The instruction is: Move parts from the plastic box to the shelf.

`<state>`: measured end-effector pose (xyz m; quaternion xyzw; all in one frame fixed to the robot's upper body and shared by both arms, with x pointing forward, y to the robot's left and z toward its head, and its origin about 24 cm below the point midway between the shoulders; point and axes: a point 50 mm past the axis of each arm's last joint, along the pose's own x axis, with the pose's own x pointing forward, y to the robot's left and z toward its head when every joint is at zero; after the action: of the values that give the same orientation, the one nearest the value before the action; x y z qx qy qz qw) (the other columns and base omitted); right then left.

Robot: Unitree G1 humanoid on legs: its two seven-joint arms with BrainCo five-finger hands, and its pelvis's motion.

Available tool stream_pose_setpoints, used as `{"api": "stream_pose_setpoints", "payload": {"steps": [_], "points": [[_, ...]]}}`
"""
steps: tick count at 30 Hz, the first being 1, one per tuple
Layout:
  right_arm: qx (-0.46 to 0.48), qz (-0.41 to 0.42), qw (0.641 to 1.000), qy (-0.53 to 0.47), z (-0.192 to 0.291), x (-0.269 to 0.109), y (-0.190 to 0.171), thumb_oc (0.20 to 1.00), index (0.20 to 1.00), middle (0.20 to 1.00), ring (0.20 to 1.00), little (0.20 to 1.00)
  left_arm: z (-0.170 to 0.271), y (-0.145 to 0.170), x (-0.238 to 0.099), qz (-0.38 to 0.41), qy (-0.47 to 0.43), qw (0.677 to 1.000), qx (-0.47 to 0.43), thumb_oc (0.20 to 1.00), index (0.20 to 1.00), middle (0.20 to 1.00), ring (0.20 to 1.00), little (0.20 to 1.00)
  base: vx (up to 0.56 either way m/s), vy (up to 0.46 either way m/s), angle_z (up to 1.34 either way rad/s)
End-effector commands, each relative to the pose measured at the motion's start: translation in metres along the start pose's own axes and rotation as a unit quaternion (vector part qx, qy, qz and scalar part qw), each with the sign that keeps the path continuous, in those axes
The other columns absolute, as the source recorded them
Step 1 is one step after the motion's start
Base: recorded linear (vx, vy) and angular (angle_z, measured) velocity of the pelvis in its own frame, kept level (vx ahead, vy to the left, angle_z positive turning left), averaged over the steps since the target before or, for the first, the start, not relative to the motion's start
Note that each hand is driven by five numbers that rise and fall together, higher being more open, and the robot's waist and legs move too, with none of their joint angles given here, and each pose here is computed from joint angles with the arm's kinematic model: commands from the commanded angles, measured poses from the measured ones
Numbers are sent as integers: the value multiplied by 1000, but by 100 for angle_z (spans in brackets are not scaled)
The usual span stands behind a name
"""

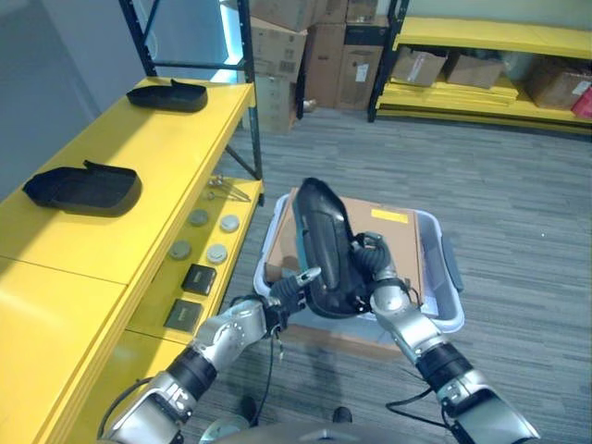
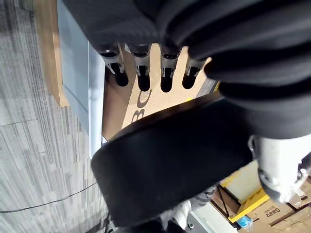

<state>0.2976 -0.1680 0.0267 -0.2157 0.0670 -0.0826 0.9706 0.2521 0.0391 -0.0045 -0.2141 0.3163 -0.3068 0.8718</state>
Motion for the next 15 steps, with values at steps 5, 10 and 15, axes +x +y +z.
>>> {"api": "stream_pose_setpoints", "payload": {"steps": [5, 10, 15], "points": [[-2, 13, 997, -70, 39, 15, 8, 200, 200, 200, 200, 200, 15, -30, 20, -44, -21, 998, 49, 1000, 1000, 1000, 1000, 1000, 32, 18, -5], [-9, 20, 998, -65, 36, 13, 10, 200, 200, 200, 200, 200, 23, -36, 19, -49, -54, 997, 28, 1000, 1000, 1000, 1000, 1000, 0, 0, 0], [-20, 20, 998, -54, 31, 12, 6, 200, 200, 200, 200, 200, 40, -32, 11, -47, -103, 994, -7, 1000, 1000, 1000, 1000, 1000, 0, 0, 0]]}}
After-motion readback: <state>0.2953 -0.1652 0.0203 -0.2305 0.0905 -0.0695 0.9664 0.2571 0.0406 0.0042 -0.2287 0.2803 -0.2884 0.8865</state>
